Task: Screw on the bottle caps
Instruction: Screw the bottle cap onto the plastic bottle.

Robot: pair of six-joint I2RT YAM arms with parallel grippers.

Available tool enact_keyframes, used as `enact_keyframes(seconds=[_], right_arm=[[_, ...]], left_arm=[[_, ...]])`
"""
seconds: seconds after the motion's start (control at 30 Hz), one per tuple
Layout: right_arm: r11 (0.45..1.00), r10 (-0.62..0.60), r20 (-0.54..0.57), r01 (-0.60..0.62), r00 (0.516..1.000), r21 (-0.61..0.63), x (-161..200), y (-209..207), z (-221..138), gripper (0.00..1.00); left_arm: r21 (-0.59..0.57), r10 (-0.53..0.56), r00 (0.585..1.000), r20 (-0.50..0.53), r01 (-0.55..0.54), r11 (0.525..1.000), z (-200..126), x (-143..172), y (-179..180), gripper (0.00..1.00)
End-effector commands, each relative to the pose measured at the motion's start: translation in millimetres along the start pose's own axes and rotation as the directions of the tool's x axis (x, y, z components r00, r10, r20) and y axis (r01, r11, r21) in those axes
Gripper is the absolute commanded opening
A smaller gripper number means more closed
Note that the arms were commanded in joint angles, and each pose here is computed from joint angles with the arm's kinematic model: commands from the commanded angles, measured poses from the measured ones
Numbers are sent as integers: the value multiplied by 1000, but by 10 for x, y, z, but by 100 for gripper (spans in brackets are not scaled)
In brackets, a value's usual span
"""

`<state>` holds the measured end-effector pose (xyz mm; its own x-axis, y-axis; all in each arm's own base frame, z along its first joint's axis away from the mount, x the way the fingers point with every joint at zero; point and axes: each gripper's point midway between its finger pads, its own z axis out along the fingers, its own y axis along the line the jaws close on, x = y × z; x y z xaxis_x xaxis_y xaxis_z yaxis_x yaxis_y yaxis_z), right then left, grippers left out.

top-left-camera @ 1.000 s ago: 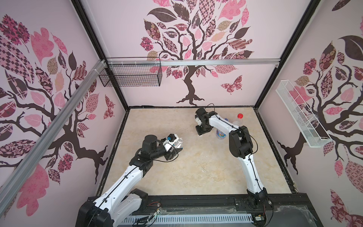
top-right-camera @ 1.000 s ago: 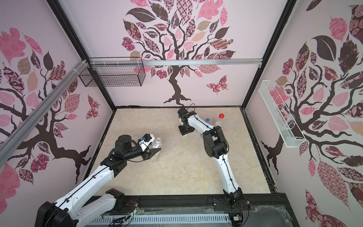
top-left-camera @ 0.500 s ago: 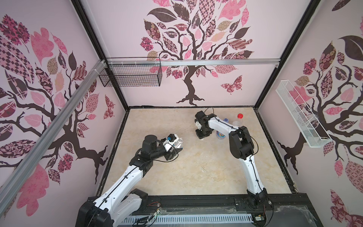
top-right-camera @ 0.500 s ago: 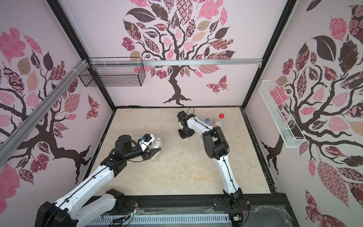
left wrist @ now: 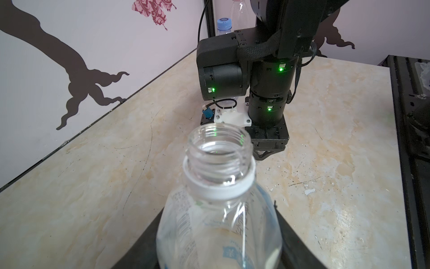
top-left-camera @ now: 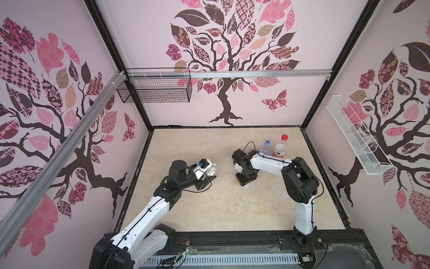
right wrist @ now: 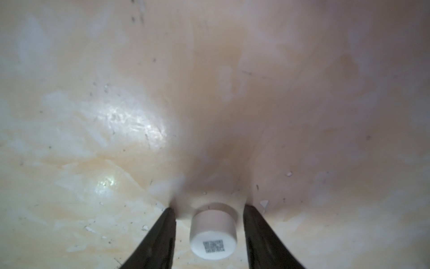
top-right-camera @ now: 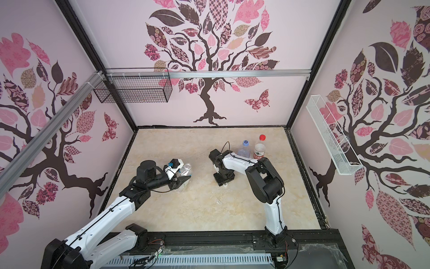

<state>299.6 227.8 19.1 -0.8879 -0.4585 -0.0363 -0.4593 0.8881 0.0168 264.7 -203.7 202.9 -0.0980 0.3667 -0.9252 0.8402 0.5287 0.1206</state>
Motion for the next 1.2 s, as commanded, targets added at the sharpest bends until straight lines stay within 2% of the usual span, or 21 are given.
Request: enact_keyframes(seconds=[0.0,0.3,0.83,1.17], right_arm=[[1000,8,-70,-9,997,-9,194,5,23,54],[1000,-1,-102,1,995,0,282,-16,-40,48],[999,-6,-63,4,998,-33,161,45,5,45],[999,14,-27,-16,1000,-48,99,70,-59,39]], left_arm=[[3,3,1000,16,-3,1000,-20,-25,-35,52],[3,5,1000,16,-5,1000,-23,-22,-48,53],[9,7,1000,10,-7,1000,-7,-1,-65,53],[10,1,1000,7,-1,1000,6,9,-66,53]])
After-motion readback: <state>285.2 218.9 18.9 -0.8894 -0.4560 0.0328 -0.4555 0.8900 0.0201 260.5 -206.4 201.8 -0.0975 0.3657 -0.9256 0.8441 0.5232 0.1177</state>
